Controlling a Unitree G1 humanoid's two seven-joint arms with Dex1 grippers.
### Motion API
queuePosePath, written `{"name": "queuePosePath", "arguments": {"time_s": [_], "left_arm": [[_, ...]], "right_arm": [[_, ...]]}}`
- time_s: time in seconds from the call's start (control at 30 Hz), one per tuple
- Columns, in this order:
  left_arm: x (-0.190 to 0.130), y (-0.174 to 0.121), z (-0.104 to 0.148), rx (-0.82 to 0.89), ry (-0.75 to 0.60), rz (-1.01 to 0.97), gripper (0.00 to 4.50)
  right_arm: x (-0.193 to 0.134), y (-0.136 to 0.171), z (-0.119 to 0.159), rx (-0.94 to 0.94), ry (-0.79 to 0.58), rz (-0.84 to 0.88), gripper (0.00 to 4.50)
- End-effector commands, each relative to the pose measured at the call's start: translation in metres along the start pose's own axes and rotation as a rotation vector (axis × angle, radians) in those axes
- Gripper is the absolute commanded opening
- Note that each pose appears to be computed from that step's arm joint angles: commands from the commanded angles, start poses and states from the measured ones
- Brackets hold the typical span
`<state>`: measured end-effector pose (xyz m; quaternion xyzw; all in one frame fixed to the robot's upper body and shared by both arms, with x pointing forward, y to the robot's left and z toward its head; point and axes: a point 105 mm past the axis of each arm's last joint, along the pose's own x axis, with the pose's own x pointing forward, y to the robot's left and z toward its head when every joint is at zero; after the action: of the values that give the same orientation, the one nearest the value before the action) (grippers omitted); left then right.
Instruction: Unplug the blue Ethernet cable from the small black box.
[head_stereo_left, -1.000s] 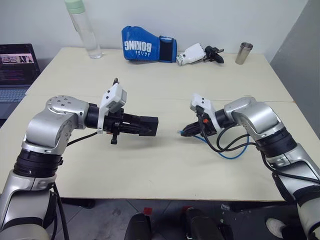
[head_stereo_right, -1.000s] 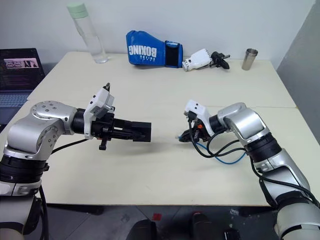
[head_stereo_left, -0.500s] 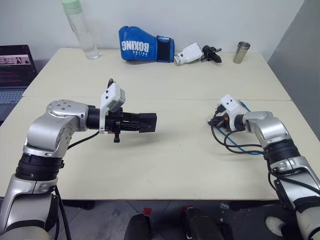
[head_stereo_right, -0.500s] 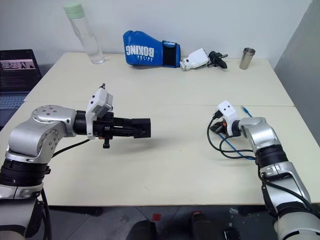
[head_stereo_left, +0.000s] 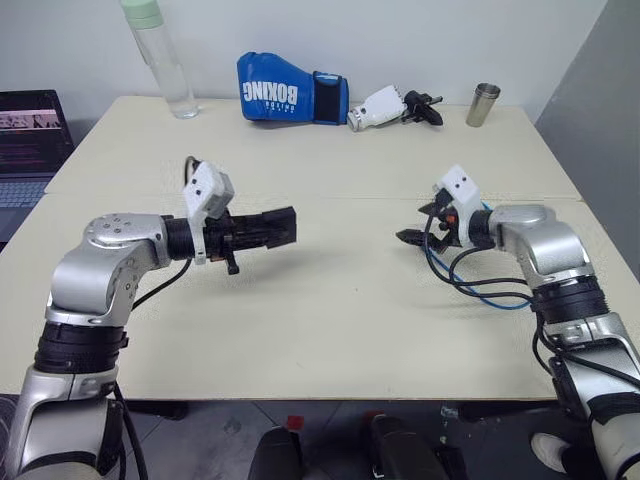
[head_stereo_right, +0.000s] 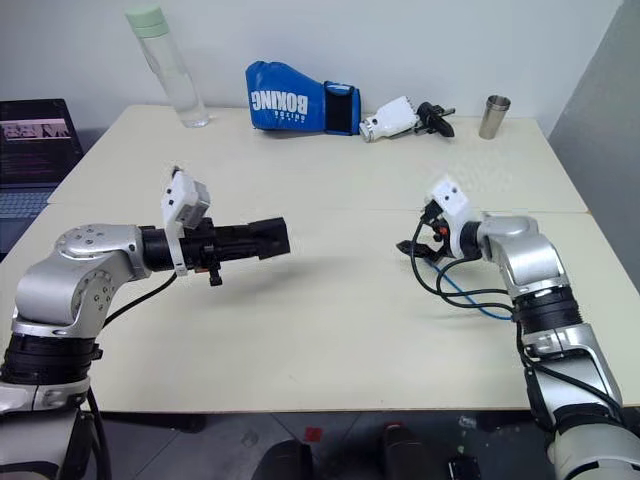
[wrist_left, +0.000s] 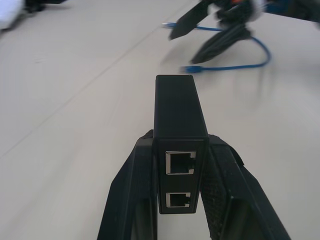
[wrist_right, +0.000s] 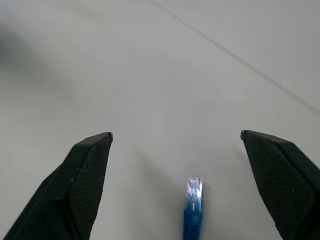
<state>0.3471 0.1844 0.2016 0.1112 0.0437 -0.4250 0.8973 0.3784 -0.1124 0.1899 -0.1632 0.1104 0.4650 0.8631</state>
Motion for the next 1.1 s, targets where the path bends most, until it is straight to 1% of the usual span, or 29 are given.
{"name": "queuePosePath", "arguments": {"time_s": [0.03, 0.17, 0.23, 0.3, 0.4, 0.63, 0.7, 0.77, 0.8, 0.87, 0.9, 0.97, 1.1], "left_arm": [[-0.011, 0.043, -0.013, -0.001, -0.066, 0.334, 0.78], [-0.011, 0.062, -0.036, -0.018, -0.078, 0.515, 0.78], [-0.011, 0.072, -0.051, -0.018, -0.065, 0.610, 0.78], [-0.011, 0.080, -0.059, -0.039, -0.071, 0.679, 0.78], [-0.011, 0.085, -0.068, -0.054, -0.078, 0.721, 0.78], [-0.005, 0.080, -0.087, -0.103, -0.063, 0.682, 0.78], [-0.006, 0.081, -0.090, -0.131, -0.063, 0.682, 1.48], [-0.007, 0.082, -0.092, -0.149, -0.068, 0.682, 1.85], [-0.008, 0.082, -0.092, -0.152, -0.069, 0.681, 2.21], [-0.008, 0.082, -0.092, -0.155, -0.069, 0.674, 2.61], [-0.008, 0.082, -0.092, -0.156, -0.070, 0.670, 2.88], [-0.007, 0.081, -0.091, -0.160, -0.070, 0.654, 3.25], [-0.008, 0.076, -0.091, -0.139, -0.058, 0.621, 4.21]], "right_arm": [[0.010, 0.059, 0.050, -0.116, -0.174, 0.227, 4.50], [0.028, 0.075, 0.059, -0.143, -0.193, 0.227, 4.50], [0.043, 0.072, 0.059, -0.135, -0.175, 0.182, 4.50], [0.055, 0.065, 0.055, -0.127, -0.148, 0.125, 4.50], [0.064, 0.060, 0.052, -0.121, -0.124, 0.088, 4.50], [0.071, 0.066, 0.050, -0.118, -0.119, 0.108, 4.50], [0.071, 0.067, 0.050, -0.120, -0.119, 0.119, 4.50], [0.071, 0.069, 0.050, -0.122, -0.119, 0.132, 4.50], [0.071, 0.070, 0.050, -0.123, -0.118, 0.137, 4.50], [0.070, 0.071, 0.050, -0.125, -0.117, 0.144, 4.50], [0.069, 0.072, 0.050, -0.127, -0.116, 0.148, 4.50], [0.069, 0.072, 0.050, -0.129, -0.115, 0.153, 4.50], [0.065, 0.074, 0.051, -0.133, -0.117, 0.164, 4.50]]}}
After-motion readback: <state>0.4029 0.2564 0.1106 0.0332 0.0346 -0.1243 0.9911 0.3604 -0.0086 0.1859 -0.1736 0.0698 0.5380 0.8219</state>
